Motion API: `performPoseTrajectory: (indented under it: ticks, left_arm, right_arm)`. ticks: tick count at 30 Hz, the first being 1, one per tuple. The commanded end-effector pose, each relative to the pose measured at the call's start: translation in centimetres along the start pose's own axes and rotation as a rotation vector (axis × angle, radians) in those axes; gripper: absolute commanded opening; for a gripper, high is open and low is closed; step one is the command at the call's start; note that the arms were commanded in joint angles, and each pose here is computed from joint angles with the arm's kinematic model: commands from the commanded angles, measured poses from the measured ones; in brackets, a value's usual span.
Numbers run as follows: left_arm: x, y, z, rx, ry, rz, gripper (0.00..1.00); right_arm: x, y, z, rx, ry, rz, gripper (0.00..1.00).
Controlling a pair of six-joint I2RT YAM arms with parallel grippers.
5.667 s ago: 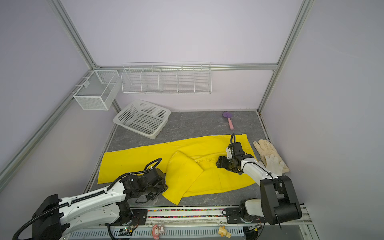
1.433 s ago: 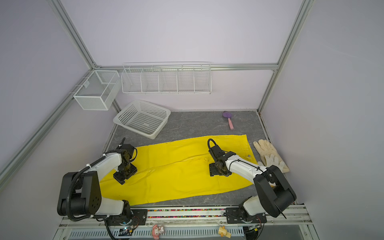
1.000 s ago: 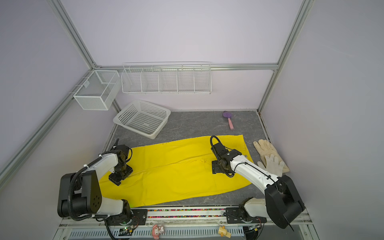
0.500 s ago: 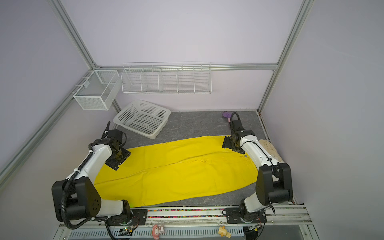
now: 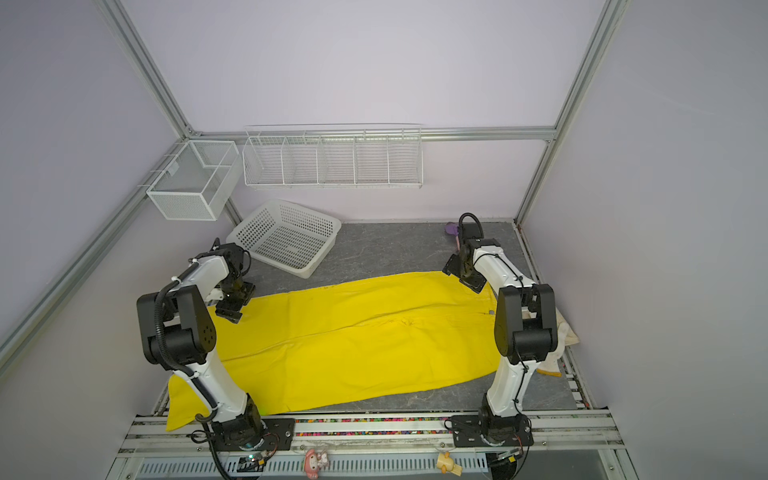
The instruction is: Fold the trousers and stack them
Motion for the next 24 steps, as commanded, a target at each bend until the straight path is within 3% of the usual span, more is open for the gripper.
performPoseTrajectory:
  ticks: [1, 8, 18, 24]
  left_arm:
    - [-1.3, -0.1, -0.8, -0.018, 0.071, -0.012, 0.74]
    - [-2.6, -2.7, -1.6, -0.025, 0.156, 0.024, 0.74]
    - [-5.4, -2.6, -2.8, -0.026, 0.128, 0.0, 0.75]
    - [-6.8, -4.6, -2.3, -0.055, 0.123, 0.071, 0.75]
  right_arm:
    - [-0.6, -0.7, 0.5, 0.014, -0.062, 0.009, 0.89]
    - [-1.5, -2.5, 1.5, 0.042, -0.053, 0.016, 0.89]
    - [-2.2, -2.9, 1.7, 0.061, -0.045, 0.014, 0.89]
    - [-2.5, -3.1, 2.2, 0.06, -0.043, 0.029, 0.89]
Point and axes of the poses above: each gripper's point midway between its finger pads, its own y axis back along the fingers, its own z axis along the line the jaws close on, x = y × z, the point moved 9 cm from there along y, back along the fingers, and after that the axes turned 13 degrees about -y, right-handed, at the moved point
